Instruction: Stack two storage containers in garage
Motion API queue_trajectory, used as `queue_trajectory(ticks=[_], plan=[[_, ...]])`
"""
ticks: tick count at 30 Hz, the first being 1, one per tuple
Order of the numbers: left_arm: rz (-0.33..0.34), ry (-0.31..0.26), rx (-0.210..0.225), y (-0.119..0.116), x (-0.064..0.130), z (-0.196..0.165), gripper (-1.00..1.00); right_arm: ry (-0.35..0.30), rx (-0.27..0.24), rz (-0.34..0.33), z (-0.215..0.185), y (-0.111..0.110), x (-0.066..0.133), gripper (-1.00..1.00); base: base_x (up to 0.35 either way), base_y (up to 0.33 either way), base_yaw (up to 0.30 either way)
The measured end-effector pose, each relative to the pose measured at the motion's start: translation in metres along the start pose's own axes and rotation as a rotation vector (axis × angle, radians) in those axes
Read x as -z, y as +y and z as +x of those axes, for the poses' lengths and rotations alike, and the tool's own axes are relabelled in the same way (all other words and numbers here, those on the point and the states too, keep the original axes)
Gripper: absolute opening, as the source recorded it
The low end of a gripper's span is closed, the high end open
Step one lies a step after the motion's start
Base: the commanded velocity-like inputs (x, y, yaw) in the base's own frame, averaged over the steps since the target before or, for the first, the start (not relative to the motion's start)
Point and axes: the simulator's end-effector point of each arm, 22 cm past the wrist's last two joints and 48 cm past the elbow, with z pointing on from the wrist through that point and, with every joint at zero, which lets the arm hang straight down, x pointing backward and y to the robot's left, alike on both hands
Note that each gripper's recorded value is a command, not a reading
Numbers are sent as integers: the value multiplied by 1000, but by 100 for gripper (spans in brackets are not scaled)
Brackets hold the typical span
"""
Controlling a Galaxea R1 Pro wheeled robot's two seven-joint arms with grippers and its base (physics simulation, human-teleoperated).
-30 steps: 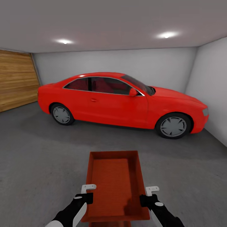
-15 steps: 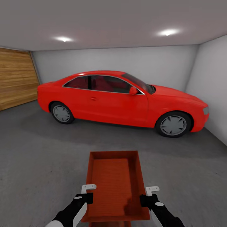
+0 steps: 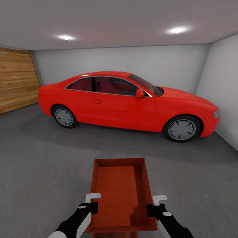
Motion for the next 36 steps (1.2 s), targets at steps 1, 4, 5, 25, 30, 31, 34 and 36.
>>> queue_trajectory(ticks=[1,4,5,25,30,31,34,36], plan=[[0,2,-1,0,0,0,-100,1,0,0,1,0,0,-100,0,0,0],[-1,7,-4,0,-1,2,-100,7,-2,-1,3,0,-1,-100,0,0,0],[-1,9,-4,0,-2,3,-100,8,-1,-1,4,0,-2,-100,0,0,0],[-1,47,-3,1,-10,22,-100,47,-1,-3,23,1,-8,-100,0,0,0],[-2,56,-2,1,-12,27,-100,56,-1,-4,28,1,-9,-100,0,0,0],[-2,58,-2,1,-13,28,-100,58,0,-4,28,1,-10,-100,0,0,0],[-2,62,-2,1,-14,30,-100,62,-1,-4,31,1,-10,-100,0,0,0],[-2,65,-2,1,-15,32,-100,65,-1,-5,32,1,-11,-100,0,0,0]])
